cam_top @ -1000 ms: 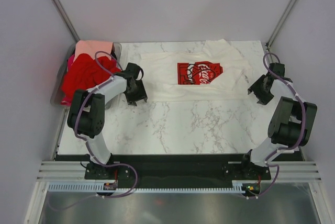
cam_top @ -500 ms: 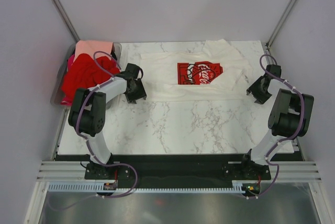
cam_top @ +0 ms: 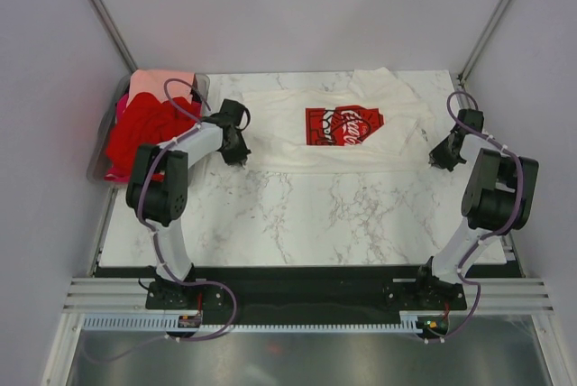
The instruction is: Fold and stack the t-shirts
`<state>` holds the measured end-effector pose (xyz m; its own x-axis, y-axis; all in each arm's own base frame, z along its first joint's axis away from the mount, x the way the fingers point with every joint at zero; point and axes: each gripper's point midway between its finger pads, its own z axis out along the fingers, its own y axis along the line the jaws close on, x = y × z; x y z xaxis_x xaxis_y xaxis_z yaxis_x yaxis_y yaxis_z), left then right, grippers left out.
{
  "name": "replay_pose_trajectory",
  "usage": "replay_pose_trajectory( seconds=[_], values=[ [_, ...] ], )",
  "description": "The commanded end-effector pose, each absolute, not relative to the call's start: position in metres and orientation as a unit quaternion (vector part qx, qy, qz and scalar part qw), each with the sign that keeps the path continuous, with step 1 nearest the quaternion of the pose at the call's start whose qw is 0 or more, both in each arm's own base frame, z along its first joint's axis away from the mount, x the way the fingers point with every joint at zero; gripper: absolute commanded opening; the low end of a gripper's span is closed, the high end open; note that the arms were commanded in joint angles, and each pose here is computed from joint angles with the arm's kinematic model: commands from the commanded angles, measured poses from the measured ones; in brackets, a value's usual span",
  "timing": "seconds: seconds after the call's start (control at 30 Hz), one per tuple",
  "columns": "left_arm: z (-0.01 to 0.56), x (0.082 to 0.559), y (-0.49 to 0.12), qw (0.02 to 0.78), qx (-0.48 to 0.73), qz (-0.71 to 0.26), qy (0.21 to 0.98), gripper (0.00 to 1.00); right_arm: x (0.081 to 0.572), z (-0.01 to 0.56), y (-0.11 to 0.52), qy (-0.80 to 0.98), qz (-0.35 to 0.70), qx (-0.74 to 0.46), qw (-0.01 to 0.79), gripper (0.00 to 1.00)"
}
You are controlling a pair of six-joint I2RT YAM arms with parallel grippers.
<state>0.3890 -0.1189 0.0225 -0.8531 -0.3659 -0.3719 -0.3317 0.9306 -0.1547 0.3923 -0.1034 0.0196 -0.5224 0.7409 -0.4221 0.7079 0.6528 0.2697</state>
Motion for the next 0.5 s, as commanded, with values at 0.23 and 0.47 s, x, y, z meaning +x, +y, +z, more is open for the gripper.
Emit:
replay_pose_trajectory(
  seconds=[0.23,0.47],
  values=[
    [0.197,0.454,-0.123,0.345,-0.176,-0.08,0.918,0.02,0.45,0.195,-0.115,0.812,0.076,0.396,0.422,0.0],
    [0.159,0.37,-0.102,0.289,-0.224,-0.069,0.928,0.02,0.367,0.166,-0.107,0.824,0.041,0.416,0.384,0.0]
  ],
)
